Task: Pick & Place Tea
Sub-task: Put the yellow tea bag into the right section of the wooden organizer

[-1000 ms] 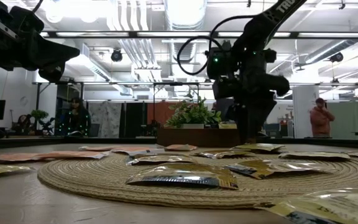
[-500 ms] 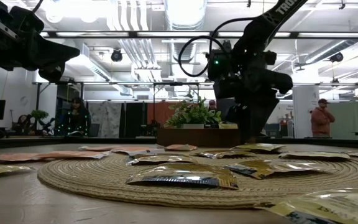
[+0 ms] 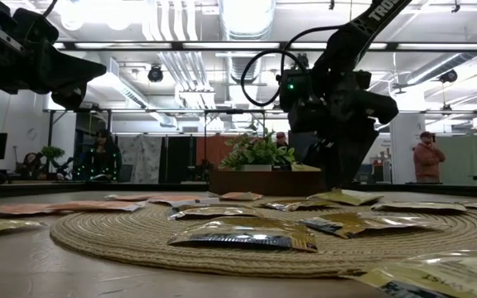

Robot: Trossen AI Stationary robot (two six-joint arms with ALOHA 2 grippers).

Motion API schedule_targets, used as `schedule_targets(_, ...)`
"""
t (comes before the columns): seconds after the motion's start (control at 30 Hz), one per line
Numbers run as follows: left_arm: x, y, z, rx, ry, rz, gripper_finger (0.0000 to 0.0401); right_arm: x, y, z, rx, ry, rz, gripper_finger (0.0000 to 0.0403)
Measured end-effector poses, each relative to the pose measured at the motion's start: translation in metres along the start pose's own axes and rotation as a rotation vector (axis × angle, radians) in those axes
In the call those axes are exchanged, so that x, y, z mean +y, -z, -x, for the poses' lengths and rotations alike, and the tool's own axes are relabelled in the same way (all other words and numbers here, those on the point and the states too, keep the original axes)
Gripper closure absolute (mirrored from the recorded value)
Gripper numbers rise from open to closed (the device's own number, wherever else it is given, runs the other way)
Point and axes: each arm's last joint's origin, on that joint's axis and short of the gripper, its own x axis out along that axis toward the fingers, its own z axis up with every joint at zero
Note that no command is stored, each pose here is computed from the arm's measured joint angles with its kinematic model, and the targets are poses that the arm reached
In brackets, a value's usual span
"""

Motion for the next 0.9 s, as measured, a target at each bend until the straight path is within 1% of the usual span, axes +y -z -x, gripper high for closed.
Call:
schedule_targets(0.13, 0.0000, 0.0001, 0.0000, 0.000, 0.000, 0.000, 0.0401, 0.0000, 0.0001, 0.0000, 0.000, 0.000, 0.004, 0.0227)
schedule_targets(0.43, 0.0000, 0.0001, 0.0000, 0.000, 0.000, 0.000, 0.0401, -0.0003, 0.0002, 0.0001, 0.000, 0.000, 0.006, 0.0343)
schedule_targets(0.57, 0.0000, 0.0000, 0.0000, 0.000, 0.000, 0.000, 0.0401, -0.0012, 0.0005, 0.0007, -0.002, 0.001, 0.004, 0.0387)
schedule_targets(0.67, 0.0000, 0.0000, 0.0000, 0.000, 0.000, 0.000, 0.0401, -0.0015, 0.0006, 0.0008, -0.002, 0.002, 0.003, 0.0393)
schedule_targets(0.9, 0.0000, 0.0000, 0.0000, 0.000, 0.000, 0.000, 0.0401, -0.0015, 0.0008, 0.0009, 0.002, 0.007, -0.003, 0.0394)
